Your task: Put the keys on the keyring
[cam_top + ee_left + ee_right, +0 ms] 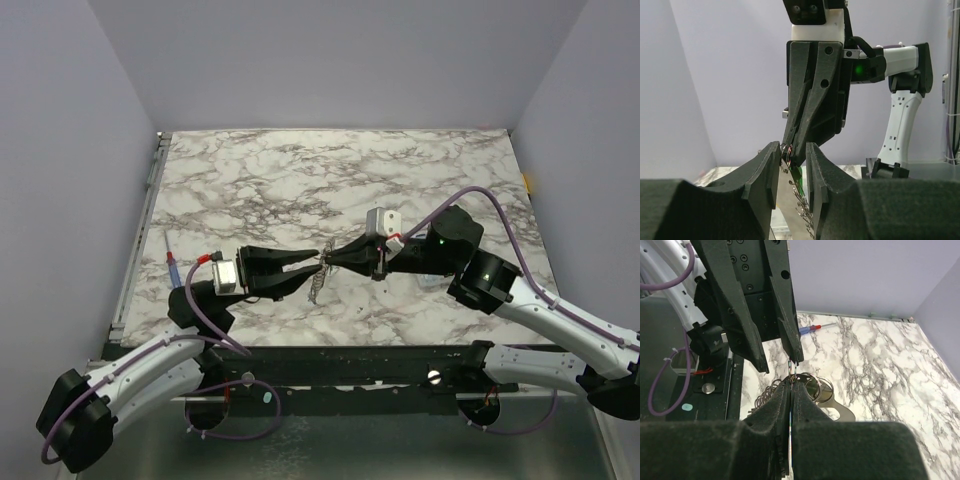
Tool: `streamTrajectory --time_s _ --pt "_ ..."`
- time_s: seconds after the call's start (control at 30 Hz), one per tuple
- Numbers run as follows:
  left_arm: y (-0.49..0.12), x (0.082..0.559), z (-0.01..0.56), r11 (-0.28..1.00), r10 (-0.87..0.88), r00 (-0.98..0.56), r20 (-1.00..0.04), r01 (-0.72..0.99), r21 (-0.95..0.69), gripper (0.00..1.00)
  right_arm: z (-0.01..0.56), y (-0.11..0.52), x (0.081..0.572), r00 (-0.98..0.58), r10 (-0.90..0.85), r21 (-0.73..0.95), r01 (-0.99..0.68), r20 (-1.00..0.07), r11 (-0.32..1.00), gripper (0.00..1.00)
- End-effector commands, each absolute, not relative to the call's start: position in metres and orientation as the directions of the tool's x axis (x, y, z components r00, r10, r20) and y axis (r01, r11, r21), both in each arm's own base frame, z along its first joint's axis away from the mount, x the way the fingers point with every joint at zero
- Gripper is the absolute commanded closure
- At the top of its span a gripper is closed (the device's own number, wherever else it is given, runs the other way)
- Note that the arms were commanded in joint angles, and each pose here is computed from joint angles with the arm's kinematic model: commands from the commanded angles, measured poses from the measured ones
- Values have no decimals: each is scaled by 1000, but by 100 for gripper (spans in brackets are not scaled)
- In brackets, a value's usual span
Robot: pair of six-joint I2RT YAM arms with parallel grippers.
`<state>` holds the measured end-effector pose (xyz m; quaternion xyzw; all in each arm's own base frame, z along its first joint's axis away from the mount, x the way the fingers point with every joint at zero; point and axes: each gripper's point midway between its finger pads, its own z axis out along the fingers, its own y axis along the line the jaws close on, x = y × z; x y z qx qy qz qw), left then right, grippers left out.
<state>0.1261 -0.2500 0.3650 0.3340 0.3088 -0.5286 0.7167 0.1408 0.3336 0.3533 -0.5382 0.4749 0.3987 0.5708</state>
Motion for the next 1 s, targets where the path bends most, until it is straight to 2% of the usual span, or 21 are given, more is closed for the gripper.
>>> streamTrajectory --time_s 0.0,0.43,0.53,0.63,0.77,0.97 --pt "-249 131 366 267 -504 309 -807 944 195 66 362 328 143 250 -49 -254 -957 -967 136 99" --pt "-244 144 344 358 -307 406 -861 887 291 64 343 321 143 255 -157 -273 -955 -954 112 99" --pt "-241 150 339 386 -258 421 -870 870 306 59 337 318 141 249 -178 -270 -958 -952 102 99" --pt "-240 159 332 404 -181 373 -910 872 277 49 330 315 140 240 -207 -264 -960 -949 96 99" --pt "-247 163 317 342 -26 344 -939 885 315 45 318 312 142 216 -272 -247 -965 -938 88 99" --pt "-251 157 330 272 14 371 -929 892 360 46 307 311 141 193 -337 -228 -972 -922 65 99"
